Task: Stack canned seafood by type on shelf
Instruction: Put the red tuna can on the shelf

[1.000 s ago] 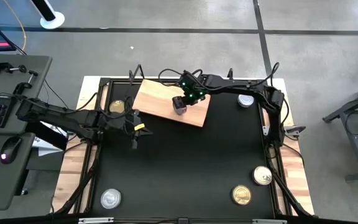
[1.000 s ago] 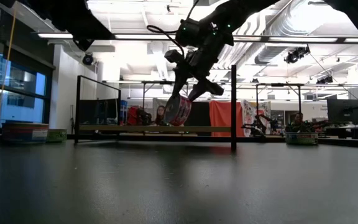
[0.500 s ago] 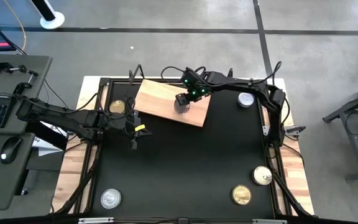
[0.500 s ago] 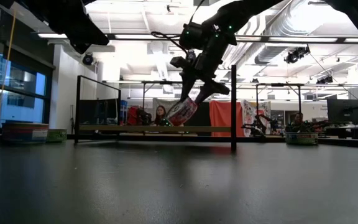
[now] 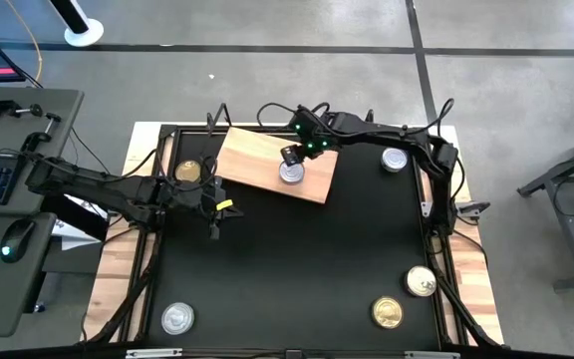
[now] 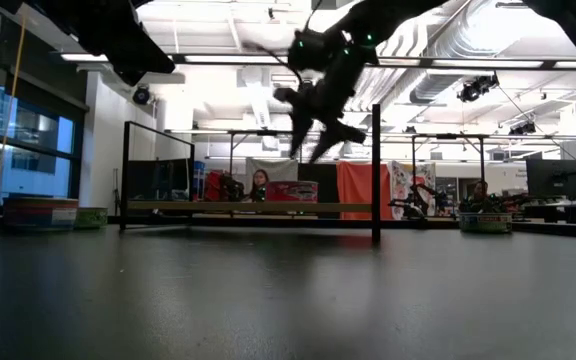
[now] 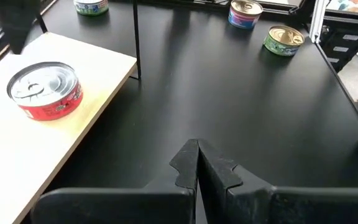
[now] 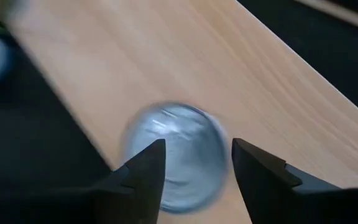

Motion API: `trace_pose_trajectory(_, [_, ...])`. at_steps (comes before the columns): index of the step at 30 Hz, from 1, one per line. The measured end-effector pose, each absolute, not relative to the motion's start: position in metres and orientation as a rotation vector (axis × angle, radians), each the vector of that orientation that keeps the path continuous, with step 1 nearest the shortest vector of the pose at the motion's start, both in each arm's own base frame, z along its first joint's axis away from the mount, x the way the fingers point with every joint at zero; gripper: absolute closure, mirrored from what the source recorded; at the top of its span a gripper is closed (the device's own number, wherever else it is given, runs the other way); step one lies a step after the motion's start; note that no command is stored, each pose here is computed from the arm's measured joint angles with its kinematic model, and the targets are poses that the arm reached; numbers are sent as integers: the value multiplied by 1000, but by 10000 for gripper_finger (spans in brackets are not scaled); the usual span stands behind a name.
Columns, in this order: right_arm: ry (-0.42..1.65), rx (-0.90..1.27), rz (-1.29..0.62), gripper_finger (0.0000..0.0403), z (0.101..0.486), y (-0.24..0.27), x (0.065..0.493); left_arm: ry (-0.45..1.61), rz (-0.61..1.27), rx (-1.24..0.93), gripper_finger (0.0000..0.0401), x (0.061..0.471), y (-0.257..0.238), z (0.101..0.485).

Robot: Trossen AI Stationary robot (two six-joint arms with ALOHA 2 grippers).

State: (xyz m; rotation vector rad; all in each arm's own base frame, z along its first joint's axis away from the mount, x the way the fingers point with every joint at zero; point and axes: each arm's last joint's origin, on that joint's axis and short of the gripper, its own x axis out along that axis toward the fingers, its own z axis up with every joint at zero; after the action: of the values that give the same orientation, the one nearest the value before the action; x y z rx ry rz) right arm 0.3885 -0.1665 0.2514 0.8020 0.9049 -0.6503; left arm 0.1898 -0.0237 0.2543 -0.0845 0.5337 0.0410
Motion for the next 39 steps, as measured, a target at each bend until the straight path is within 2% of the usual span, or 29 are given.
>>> trace_pose_trajectory(3, [837, 772, -616, 271, 264, -160, 398, 533, 44, -81, 401, 190, -23, 254])
trace_pose_trajectory(7, [814, 703, -551, 371, 271, -153, 413, 532, 44, -81, 401, 190, -23, 254])
trace_pose_trajectory(8, [833, 683, -538, 386, 270, -152, 416, 532, 45, -81, 401, 190, -23, 254])
trace_pose_trajectory(15, [986, 589, -492, 399, 247, -155, 445, 515, 83, -63, 401, 191, -22, 256])
trace_pose_trajectory(25, [1081, 382, -374, 403, 222, -166, 478, 514, 92, -61, 401, 191, -22, 256])
trace_pose_trajectory(32, [1210, 325, -341, 403, 214, -162, 471, 510, 121, -53, 401, 191, -21, 256])
trace_pose_trajectory(39, [1410, 203, -391, 403, 212, -159, 454, 506, 136, -50, 401, 191, -21, 256])
